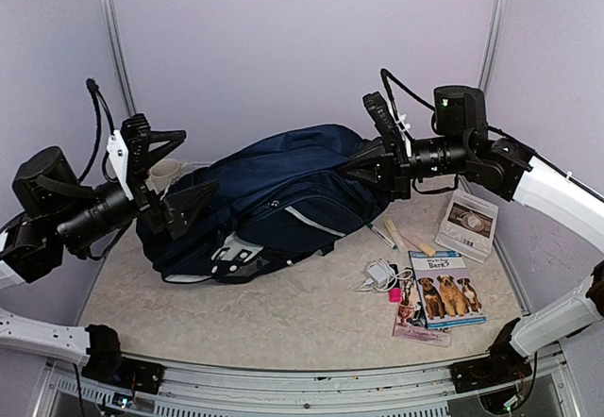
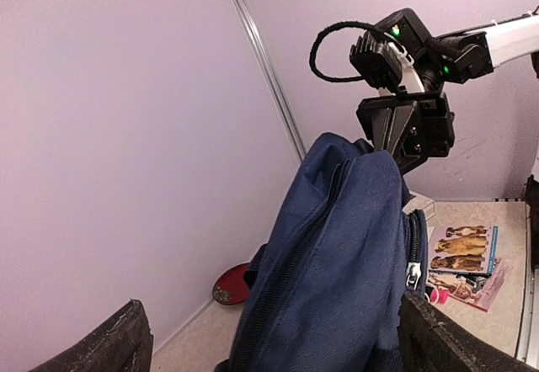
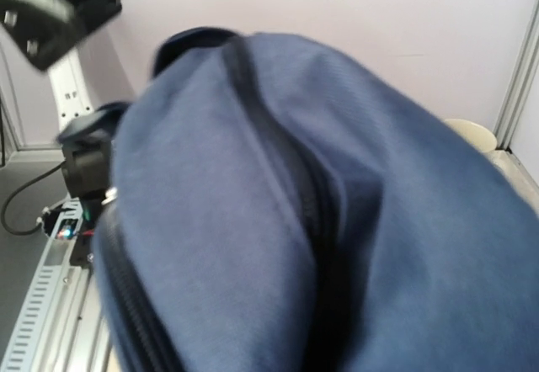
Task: Pack the student bag
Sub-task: Pass from the left arm to the right
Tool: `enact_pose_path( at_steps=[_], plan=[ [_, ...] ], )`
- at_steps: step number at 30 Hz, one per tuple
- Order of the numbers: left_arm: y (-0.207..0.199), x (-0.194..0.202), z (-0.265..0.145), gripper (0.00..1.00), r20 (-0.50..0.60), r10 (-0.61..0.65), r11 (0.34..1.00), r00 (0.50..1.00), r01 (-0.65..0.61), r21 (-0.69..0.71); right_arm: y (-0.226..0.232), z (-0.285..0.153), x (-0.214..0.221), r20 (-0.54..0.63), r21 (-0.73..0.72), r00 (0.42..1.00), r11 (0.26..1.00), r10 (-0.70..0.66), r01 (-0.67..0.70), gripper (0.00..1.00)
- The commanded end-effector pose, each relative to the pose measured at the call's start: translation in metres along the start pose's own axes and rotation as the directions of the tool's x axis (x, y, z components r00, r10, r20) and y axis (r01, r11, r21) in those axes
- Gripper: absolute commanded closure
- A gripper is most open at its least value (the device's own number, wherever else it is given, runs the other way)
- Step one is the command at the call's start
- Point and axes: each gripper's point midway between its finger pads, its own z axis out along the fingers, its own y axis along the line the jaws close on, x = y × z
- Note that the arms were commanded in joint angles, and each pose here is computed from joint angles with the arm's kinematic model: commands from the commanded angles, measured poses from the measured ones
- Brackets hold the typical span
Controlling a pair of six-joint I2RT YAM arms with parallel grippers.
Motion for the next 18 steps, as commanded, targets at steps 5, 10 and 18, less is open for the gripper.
enact_pose_path(
  at_steps=[5,10,18],
  plan=[
    [-0.018,-0.002,-0.022,0.01,0.019,-0.093,0.982,0.995,0.088,0.168,-0.002,-0.018,-0.034,0.111,0.003,0.989,0.995,-0.096,0.097,1.00],
    [-0.034,0.017,-0.005,0.01,-0.072,-0.094,0.969,0.993,0.108,0.224,-0.009,-0.016,-0.042,0.129,0.015,0.989,0.998,-0.065,0.064,1.00],
    [-0.057,0.014,0.013,0.01,-0.076,-0.152,0.936,0.986,0.168,0.311,-0.038,-0.014,-0.052,0.163,0.139,0.986,0.989,0.026,-0.049,1.00]
  ],
)
